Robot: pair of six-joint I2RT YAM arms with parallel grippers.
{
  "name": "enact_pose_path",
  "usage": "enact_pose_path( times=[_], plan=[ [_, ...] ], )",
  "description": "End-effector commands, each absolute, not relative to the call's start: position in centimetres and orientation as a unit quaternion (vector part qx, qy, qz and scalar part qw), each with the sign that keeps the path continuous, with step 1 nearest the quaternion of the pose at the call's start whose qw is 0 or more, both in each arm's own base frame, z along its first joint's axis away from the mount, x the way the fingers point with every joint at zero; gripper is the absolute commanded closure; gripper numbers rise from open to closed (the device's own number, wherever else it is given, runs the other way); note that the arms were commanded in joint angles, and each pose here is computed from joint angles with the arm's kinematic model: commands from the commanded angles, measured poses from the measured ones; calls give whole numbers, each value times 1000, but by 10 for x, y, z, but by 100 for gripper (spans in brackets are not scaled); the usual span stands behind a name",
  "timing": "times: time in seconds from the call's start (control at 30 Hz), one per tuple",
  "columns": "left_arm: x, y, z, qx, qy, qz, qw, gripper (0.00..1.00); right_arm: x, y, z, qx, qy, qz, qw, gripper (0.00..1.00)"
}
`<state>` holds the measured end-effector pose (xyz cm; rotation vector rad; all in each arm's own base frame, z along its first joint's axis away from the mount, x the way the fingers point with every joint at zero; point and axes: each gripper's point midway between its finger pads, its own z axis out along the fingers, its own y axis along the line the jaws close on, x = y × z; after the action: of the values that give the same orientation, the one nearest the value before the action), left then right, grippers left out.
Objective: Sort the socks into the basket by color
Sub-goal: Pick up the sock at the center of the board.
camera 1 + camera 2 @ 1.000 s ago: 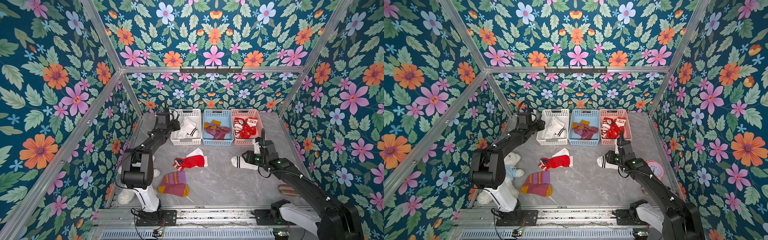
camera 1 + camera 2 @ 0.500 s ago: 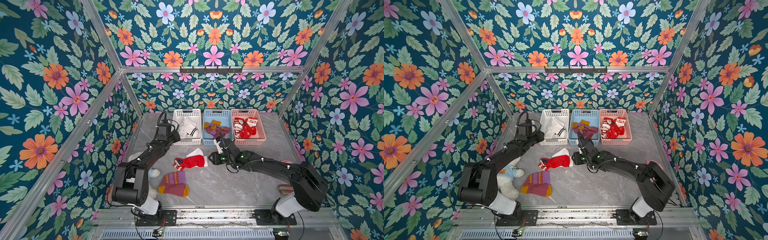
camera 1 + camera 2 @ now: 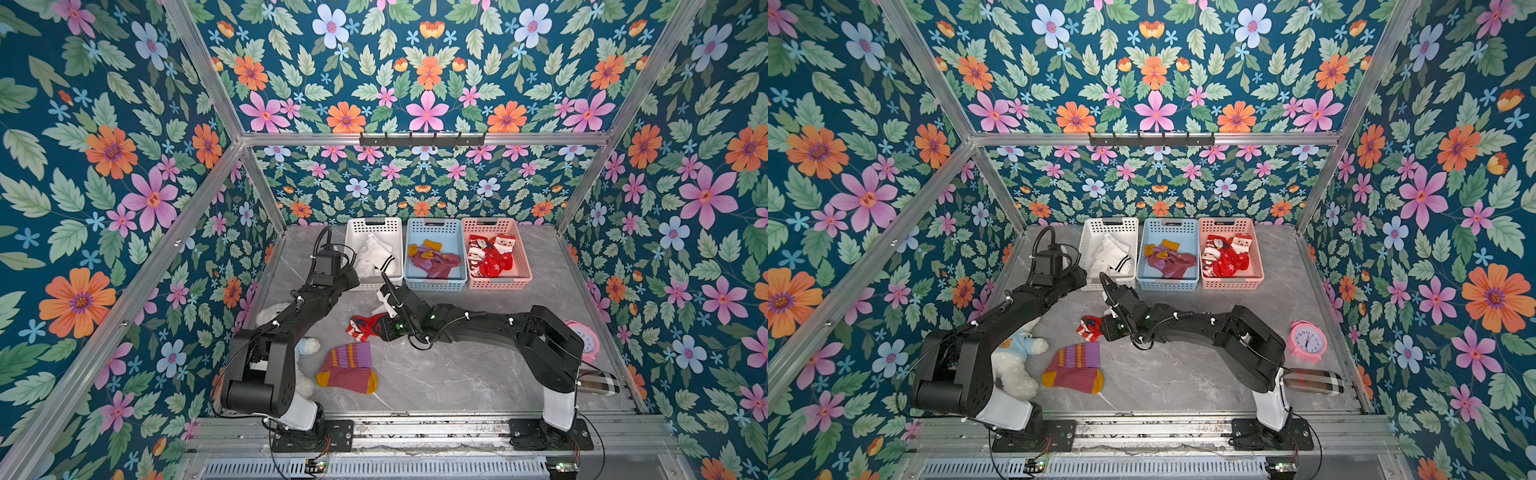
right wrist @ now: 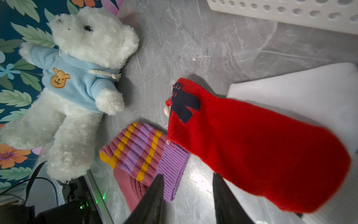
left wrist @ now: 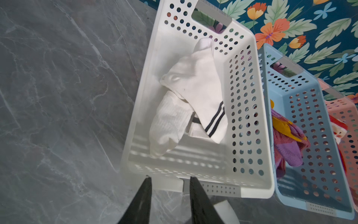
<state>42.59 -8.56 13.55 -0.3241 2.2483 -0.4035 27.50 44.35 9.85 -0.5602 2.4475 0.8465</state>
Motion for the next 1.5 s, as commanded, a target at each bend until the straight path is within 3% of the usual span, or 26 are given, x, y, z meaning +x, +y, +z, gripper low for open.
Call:
enact_pose_path(
  times=[0.0,0.43,0.97,1.47],
  plan=[
    [427,-85,136,-126,891,-160,407,64,284,427,96,-188,910,268,256,55],
    [430,-92,130,-114,894,-174,397,64,310,366,69,-130,938,194,256,55],
    [428,-95,126,-108,896,-179,391,64,334,373,49,-139,939,208,237,60],
    [427,-95,119,-111,898,-181,386,64,329,372,32,-135,944,210,215,67]
  ],
)
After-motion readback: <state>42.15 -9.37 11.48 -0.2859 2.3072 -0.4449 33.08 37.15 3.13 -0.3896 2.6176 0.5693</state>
